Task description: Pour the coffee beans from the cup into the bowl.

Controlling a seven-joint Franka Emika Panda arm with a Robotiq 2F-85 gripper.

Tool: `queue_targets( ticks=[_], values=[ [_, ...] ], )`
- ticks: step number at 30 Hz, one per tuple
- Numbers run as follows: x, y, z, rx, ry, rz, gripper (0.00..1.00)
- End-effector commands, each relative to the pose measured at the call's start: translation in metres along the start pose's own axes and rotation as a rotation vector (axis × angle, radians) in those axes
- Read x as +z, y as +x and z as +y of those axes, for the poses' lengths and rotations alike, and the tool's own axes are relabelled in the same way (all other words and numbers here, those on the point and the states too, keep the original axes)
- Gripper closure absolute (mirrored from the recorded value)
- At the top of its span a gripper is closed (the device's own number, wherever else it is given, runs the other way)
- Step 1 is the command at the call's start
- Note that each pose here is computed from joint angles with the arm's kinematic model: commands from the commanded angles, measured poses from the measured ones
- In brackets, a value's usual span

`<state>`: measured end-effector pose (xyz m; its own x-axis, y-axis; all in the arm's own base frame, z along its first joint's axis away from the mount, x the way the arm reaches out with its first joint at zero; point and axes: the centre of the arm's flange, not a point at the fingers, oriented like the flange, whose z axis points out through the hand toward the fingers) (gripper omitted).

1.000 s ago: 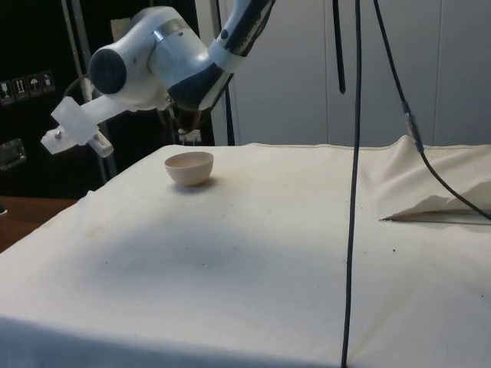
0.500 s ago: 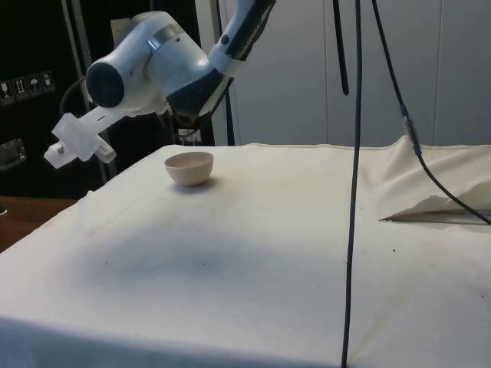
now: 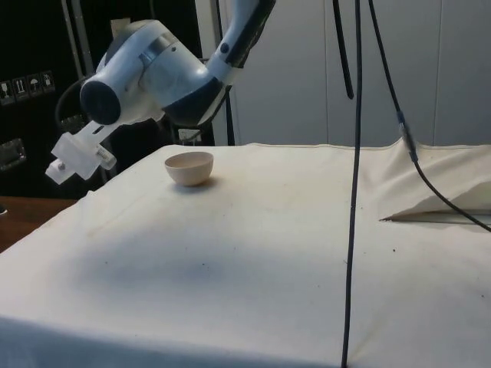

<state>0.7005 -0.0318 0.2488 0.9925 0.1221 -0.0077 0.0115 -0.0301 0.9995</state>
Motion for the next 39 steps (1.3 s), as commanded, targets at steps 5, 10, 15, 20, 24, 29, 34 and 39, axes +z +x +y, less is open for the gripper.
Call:
queue_targets(
  ticks=[5, 10, 15, 20, 24, 29, 34, 39],
  values=[
    [-0.006, 0.001, -0.001, 0.002, -0.032, 0.001, 1.00],
    [-0.016, 0.002, -0.003, 0.002, -0.087, 0.001, 1.00],
    [-0.022, 0.002, -0.004, 0.002, -0.126, 0.002, 1.00],
    [-0.027, 0.000, -0.006, 0.003, -0.154, 0.006, 1.00],
    [-0.032, 0.001, -0.007, 0.006, -0.195, 0.005, 1.00],
    [-0.037, 0.001, -0.009, 0.010, -0.229, 0.009, 1.00],
    [-0.038, 0.002, -0.011, 0.014, -0.250, 0.009, 1.00],
    [-0.038, 0.002, -0.010, 0.021, -0.252, 0.010, 1.00]
  ],
)
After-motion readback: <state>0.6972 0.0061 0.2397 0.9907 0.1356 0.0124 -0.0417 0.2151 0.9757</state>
